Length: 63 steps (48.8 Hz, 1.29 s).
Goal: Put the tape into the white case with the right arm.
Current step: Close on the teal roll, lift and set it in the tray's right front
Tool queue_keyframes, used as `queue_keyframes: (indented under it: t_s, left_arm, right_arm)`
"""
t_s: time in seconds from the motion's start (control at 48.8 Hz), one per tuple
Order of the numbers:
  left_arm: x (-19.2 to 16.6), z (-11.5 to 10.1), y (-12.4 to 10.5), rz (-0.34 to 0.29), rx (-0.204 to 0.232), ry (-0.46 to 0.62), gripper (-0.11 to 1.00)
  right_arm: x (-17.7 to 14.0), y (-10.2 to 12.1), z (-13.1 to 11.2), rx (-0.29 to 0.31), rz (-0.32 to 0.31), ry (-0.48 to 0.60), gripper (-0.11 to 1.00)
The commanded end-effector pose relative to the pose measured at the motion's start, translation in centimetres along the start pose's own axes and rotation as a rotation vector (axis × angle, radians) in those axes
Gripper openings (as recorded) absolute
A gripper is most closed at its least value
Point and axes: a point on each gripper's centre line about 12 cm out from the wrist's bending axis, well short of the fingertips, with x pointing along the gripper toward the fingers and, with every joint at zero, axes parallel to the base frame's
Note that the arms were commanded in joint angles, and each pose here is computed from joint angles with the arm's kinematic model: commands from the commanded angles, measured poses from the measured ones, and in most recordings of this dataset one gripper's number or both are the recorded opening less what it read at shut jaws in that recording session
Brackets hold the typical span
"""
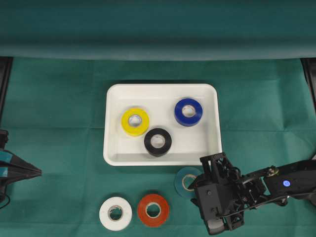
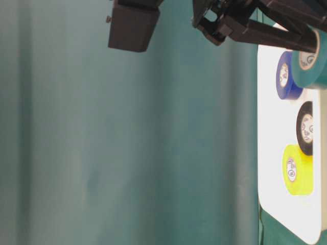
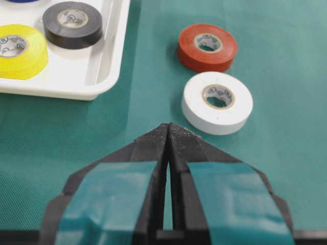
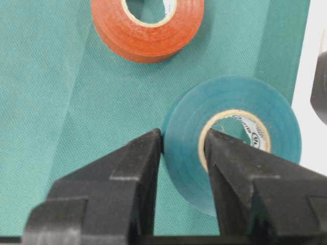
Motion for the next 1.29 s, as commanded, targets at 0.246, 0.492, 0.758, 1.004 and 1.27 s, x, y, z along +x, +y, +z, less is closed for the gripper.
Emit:
queue_keyframes:
  t_s: [0.246, 0.492, 0.758, 1.004, 1.27]
  left_arm:
    - [0.0, 0.5, 0.0, 0.000, -0.002, -0.012, 0.00]
    - [0.0, 0.5, -0.1, -0.002, -0.003, -0.012, 0.00]
    - [0.0, 0.5, 0.0, 0.000, -0.002, -0.012, 0.00]
    - [0.0, 0.5, -0.1, -0.001, -0.002, -0.012, 0.00]
    - [0.0, 0.5, 0.0, 0.000, -0.002, -0.012, 0.00]
  right_arm:
    - [-0.7, -1.8, 1.2, 0.035, -0.037, -0.032, 0.00]
    - [-0.7, -5.6, 0.5, 0.094, -0.117, -0.008, 0.00]
    - [-0.9, -9.5, -0.5, 0.129, -0.199, 0.007, 0.00]
    - [-1.0, -10.2, -0.7, 0.144, -0.211, 0.005, 0.00]
    - [-1.0, -10.5, -0.8, 0.158, -0.211, -0.006, 0.00]
